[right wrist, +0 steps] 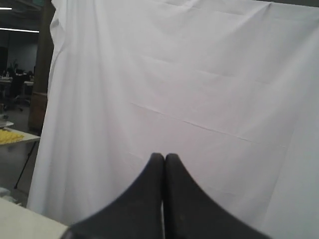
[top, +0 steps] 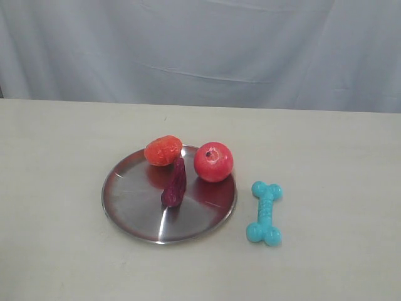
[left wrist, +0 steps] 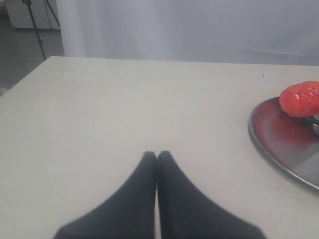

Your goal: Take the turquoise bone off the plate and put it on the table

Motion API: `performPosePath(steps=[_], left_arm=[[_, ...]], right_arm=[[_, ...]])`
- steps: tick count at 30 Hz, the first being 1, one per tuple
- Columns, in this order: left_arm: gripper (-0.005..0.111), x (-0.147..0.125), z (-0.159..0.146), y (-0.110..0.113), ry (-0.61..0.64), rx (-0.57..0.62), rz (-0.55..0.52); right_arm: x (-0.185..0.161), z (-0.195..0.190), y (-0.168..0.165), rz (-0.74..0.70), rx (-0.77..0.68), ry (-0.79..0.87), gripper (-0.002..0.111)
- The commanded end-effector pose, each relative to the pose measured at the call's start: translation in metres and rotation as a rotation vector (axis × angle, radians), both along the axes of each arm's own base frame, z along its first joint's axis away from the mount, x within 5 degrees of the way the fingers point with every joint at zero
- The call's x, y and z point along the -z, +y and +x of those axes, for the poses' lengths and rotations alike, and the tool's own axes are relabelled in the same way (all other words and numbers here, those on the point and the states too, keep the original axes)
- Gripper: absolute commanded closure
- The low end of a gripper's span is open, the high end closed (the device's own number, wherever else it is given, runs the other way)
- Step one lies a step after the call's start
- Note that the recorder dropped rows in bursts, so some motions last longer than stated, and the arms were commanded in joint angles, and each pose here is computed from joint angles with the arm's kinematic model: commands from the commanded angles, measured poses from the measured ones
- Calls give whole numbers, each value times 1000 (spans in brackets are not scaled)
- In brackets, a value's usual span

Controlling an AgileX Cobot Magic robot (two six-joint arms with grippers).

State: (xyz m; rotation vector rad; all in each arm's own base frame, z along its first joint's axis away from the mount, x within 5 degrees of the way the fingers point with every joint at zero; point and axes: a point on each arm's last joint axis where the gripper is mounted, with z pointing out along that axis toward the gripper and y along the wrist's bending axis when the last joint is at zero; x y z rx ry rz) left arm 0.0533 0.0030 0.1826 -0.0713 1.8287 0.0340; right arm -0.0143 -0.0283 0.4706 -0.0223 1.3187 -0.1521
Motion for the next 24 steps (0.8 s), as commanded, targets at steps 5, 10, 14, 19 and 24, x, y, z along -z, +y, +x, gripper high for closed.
performPosePath(steps=[5, 10, 14, 19, 24], left_arm=[[107, 0, 0, 0, -5, -5, -6], [107, 0, 0, 0, -5, -5, -6], [107, 0, 0, 0, -5, -5, -6], [107, 0, 0, 0, -5, -5, -6], [107, 0, 0, 0, -5, -5, -6]], right_arm=[[46, 35, 8, -27, -9, 153, 109], [67, 47, 9, -18, 6, 223, 109], [82, 53, 5, 13, 63, 233, 109], [103, 49, 1, 127, 181, 176, 109], [120, 43, 2, 209, 295, 55, 109]])
